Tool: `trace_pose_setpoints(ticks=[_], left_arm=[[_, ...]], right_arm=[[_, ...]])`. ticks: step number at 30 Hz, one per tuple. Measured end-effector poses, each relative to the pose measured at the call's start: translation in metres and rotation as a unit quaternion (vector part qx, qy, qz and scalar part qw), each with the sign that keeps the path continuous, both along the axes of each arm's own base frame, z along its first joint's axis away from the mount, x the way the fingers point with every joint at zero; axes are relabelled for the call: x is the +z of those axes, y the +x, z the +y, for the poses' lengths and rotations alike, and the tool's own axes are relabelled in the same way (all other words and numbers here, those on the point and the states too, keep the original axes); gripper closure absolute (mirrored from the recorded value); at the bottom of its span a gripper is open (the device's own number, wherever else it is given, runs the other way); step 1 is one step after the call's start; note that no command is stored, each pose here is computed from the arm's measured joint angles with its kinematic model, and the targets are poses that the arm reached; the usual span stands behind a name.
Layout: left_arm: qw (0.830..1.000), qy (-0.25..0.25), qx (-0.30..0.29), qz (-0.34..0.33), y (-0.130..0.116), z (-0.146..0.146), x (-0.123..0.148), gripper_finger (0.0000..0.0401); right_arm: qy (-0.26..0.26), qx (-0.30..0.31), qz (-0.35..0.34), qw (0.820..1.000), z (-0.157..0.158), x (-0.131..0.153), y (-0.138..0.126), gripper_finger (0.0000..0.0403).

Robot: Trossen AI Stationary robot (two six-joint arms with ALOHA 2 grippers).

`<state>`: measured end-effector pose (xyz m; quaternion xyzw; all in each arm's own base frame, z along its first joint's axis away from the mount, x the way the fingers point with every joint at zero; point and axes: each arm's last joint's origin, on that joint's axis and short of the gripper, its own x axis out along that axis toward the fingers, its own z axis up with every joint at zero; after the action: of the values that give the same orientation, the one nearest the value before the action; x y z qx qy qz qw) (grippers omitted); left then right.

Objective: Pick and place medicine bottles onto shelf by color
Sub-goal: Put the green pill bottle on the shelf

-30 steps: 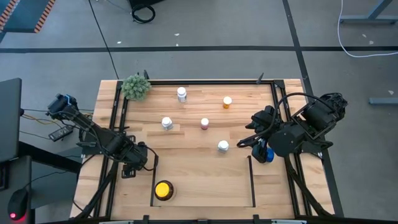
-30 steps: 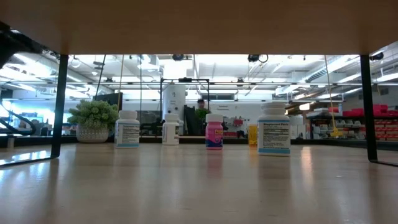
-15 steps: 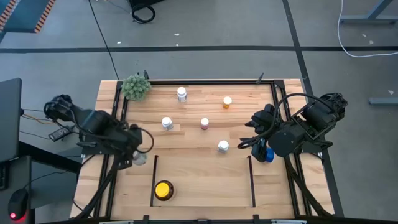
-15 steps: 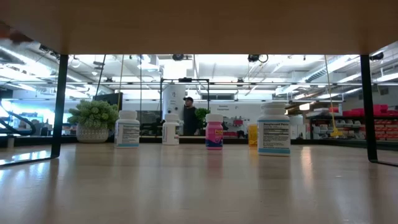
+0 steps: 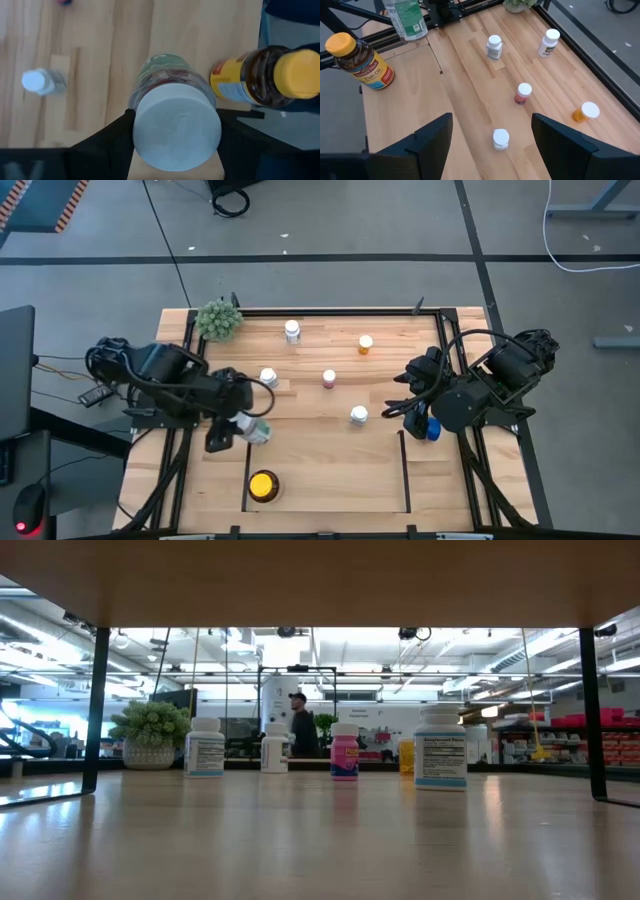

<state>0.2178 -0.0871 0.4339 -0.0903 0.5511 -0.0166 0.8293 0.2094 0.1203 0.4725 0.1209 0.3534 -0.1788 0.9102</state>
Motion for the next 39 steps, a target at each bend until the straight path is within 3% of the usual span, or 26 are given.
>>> trace_pose_setpoints(ticks=[14,29,39], left_arm=[[0.986,0.045,-0.155,0.031,0.041,-0.027,-0.022,0.0161],[0.969,0.084,-0.226,0.061,0.065,-0.035,-0.046,0.0146],[0.965,0.088,-0.238,0.067,0.072,-0.038,-0.052,0.0148]], right_arm=[[0.006,-0.006,-0.002,1.000,0.000,0.000,0.000,0.0125],[0.006,-0.006,-0.002,1.000,0.000,0.000,0.000,0.0125],[0.009,-0.006,-0.001,1.000,0.000,0.000,0.000,0.0125]])
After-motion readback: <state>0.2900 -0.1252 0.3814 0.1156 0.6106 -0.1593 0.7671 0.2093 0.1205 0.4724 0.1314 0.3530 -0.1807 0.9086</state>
